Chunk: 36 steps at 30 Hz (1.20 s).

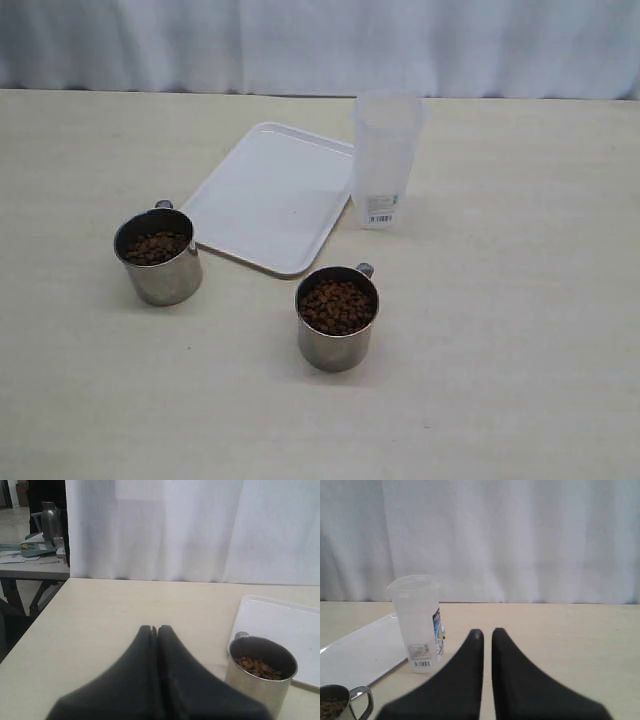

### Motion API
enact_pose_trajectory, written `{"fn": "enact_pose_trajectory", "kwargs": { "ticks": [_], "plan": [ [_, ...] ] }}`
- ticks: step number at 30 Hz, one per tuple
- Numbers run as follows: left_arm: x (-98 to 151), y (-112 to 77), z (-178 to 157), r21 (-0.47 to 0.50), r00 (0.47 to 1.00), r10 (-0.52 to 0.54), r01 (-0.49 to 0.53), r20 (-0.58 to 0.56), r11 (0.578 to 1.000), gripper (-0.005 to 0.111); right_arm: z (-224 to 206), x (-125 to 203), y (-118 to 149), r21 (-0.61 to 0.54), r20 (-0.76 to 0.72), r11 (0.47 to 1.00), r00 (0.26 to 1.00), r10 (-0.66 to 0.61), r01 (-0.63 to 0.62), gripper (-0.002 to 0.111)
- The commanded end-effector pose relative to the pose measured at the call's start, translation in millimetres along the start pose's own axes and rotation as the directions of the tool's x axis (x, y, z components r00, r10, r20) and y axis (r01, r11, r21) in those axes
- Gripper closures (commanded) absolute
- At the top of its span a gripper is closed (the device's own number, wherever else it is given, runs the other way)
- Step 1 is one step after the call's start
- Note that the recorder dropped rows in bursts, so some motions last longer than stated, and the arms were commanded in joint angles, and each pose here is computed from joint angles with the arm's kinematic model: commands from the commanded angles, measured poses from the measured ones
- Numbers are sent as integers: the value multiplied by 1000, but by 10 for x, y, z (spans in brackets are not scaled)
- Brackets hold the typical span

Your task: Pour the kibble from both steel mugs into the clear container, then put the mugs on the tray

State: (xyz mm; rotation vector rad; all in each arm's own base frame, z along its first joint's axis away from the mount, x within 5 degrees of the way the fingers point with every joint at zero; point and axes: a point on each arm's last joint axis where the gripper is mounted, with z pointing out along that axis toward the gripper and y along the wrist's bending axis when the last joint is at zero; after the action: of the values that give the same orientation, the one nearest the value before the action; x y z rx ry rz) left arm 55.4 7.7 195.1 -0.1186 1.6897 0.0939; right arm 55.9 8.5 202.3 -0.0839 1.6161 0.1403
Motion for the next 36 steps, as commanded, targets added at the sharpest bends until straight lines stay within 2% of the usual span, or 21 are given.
{"fn": "enact_pose_trajectory", "kwargs": {
  "ticks": [1,19,21,25,31,36],
  "plan": [
    [-4,-6,-1,9,1000,-1,1,14,1000,107,-1,10,-1,0,2,1000,1000,-6,6,103],
    [-6,-4,-1,8,1000,10,-10,17,1000,107,-1,10,-1,0,2,1000,1000,-6,6,103],
    [-62,-4,-3,5,996,35,-36,79,999,107,-1,10,-1,0,2,1000,1000,-6,6,103],
    [-188,-14,-22,16,976,12,-16,217,1000,107,-1,10,-1,0,2,1000,1000,-6,6,103],
    [-261,-20,-42,20,955,14,-21,297,1000,107,-1,10,-1,0,2,1000,1000,-6,6,103],
    [-284,-22,-49,31,947,-18,8,322,999,107,-1,10,-1,0,2,1000,1000,-6,6,103]
  ]
}}
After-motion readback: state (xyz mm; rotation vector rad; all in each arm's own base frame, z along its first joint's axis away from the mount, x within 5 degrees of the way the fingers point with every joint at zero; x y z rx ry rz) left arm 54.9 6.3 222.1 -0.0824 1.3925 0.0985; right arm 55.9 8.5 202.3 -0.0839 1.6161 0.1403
